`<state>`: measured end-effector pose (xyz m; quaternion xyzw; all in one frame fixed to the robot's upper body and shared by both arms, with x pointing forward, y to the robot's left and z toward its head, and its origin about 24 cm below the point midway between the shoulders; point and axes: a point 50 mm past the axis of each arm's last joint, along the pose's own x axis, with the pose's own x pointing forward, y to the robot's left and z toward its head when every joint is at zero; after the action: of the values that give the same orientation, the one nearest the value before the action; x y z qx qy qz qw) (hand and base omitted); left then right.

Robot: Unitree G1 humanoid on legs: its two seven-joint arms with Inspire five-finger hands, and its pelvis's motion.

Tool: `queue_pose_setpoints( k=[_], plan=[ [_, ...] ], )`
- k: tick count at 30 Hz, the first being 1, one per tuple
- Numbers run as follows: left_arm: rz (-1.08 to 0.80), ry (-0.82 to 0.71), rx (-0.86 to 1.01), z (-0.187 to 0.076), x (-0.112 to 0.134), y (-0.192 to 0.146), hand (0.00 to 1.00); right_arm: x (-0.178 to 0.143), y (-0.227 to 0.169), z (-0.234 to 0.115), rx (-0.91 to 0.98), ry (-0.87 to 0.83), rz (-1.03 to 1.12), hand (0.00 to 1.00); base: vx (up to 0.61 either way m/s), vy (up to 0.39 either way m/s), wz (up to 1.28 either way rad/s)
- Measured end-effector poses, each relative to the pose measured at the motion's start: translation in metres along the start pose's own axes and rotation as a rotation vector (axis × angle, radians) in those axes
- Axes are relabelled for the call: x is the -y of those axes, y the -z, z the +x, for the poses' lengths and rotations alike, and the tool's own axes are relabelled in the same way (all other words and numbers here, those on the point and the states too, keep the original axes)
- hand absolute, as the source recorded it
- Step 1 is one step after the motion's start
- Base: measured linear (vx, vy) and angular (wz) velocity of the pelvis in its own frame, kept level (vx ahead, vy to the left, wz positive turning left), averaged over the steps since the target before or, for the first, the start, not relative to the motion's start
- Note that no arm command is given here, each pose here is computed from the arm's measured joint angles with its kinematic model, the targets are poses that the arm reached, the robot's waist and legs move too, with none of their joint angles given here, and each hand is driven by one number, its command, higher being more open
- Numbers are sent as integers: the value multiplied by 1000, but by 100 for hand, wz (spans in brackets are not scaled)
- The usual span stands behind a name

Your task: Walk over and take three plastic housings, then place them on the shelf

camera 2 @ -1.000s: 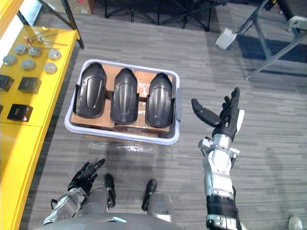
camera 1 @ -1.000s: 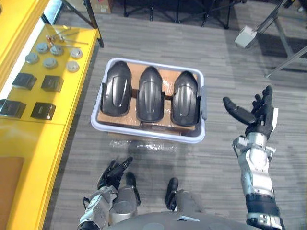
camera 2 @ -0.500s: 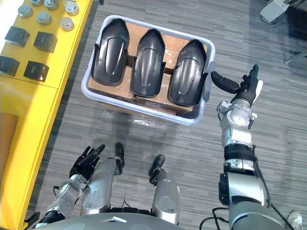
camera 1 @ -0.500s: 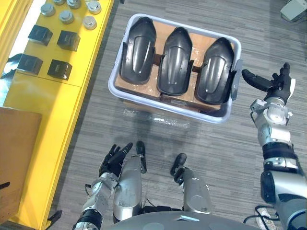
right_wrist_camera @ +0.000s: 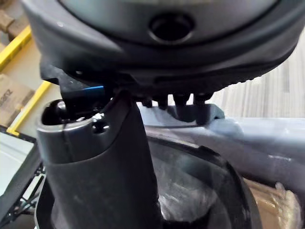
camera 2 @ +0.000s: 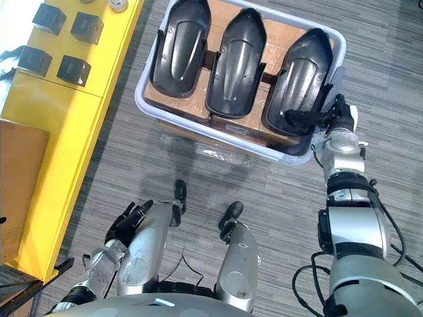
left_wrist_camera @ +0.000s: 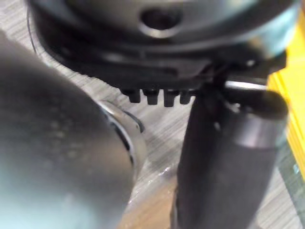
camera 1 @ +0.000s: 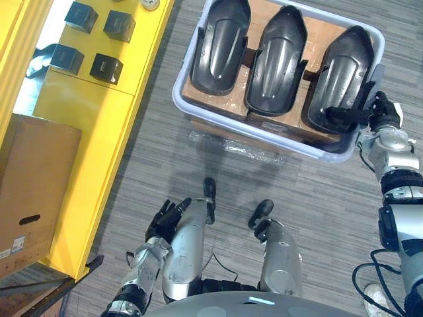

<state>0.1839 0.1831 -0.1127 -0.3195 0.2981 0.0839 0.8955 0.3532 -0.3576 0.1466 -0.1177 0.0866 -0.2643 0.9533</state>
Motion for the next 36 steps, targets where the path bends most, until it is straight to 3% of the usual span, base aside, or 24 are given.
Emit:
queue_pose_setpoints(
  k=[4,8,16,24,27,32,36],
  plan=[
    [5,5,-7,0,1,1,100,31,-14,2,11,80,-196,0,10,-7,10],
    [5,4,-8,0,0,1,100,36,-18,2,-14,106,-201,0,5,-7,1],
    [5,12,2,-7,-3,0,100,24,-13,0,-15,18,-227,0,32,-23,4],
    [89,-63,-4,-23,-31,-2,100,-1,42,-15,-105,-52,-179,0,94,-52,-3],
    [96,-78,-21,-27,-35,2,100,-6,46,-21,-67,-32,-208,0,80,12,-9],
    [68,19,72,-22,-10,-16,100,-12,36,-39,84,78,-215,0,24,49,-13],
    [-45,247,197,-20,38,-45,100,-39,41,-66,216,152,-230,0,6,21,-9]
  ],
)
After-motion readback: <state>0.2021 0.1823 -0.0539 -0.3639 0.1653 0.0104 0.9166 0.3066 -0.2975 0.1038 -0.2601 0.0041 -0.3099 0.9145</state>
